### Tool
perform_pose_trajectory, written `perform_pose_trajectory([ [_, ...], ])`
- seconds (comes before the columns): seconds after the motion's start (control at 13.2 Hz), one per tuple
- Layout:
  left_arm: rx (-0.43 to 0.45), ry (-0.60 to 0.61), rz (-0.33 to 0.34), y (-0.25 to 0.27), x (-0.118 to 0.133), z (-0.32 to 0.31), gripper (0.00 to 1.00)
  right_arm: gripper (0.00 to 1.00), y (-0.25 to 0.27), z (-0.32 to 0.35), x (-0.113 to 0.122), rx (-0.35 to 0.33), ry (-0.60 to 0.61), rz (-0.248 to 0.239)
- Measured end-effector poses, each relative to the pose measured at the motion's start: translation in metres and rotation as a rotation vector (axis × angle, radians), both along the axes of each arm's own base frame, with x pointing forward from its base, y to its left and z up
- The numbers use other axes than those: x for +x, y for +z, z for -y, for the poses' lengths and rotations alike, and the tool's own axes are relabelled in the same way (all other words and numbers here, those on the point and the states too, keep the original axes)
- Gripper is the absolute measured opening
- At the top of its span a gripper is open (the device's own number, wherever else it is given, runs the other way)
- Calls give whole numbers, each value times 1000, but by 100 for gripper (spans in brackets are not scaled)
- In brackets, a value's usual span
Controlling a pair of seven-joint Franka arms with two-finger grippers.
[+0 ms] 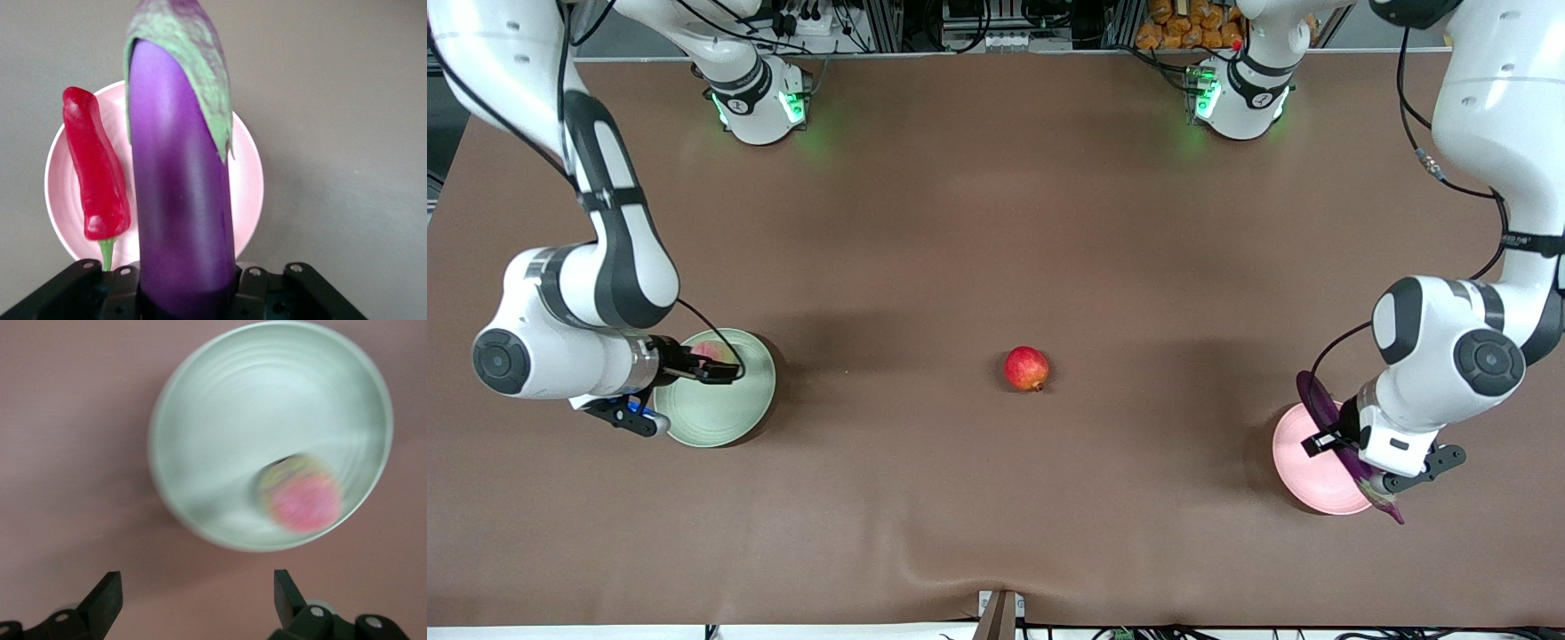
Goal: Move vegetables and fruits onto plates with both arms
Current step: 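Lower the eggplant onto the pink plate while the right gripper reaches the apple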
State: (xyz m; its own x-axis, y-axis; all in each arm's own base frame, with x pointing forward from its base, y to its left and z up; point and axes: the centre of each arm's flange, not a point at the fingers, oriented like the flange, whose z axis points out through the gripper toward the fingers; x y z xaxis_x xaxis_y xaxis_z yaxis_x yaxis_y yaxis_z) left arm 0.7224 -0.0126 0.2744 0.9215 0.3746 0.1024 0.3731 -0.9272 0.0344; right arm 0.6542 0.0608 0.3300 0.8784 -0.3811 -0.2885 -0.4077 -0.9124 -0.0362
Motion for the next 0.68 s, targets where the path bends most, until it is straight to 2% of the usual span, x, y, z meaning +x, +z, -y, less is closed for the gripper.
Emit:
perform_pose_trajectory([
  [0.23,-3,30,-22,-37,8,-20,8,100,28,-107,-3,-40,-138,21],
  [0.38,-4,41,-17,-49,11,-28,8,100,35,-188,-15,-61,-255,64],
  [0.68,12,69,29,-59,15,-51,8,100,7,-298,-39,-22,-396,154],
])
